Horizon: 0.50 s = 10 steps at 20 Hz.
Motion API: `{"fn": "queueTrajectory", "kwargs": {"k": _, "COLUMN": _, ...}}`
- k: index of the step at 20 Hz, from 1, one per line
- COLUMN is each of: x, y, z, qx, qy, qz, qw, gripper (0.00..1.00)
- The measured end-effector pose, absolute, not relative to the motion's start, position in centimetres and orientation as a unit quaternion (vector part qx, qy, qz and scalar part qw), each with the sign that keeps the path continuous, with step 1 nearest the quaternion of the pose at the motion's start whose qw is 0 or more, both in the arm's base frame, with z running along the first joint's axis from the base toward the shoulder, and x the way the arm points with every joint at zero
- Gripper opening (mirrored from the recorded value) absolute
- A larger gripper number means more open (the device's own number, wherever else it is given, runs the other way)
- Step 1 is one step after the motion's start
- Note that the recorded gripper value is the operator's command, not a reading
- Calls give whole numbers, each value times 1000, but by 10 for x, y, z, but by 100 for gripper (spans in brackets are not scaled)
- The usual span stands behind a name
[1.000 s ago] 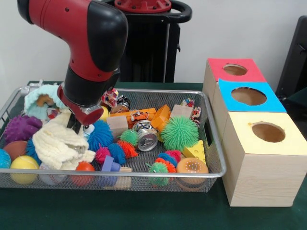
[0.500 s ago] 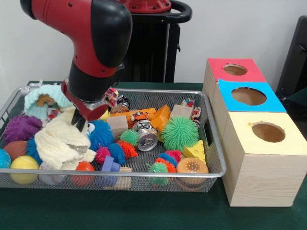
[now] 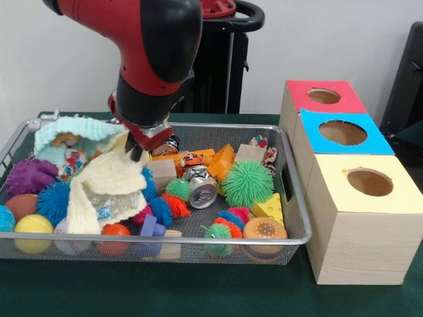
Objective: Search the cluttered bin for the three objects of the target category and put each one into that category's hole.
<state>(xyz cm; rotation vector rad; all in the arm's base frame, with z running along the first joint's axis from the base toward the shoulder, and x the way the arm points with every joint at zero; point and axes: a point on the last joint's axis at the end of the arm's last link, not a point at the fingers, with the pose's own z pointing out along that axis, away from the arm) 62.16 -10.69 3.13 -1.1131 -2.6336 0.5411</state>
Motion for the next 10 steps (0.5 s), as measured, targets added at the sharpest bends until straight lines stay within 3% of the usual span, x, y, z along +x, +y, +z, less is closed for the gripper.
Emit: {"fn": "queueTrajectory", "kwargs": {"k": 10, "x": 644, "y": -93, "z": 53, "qx": -379, "qy": -898, "qz": 185, "qw": 124, "gripper": 0}}
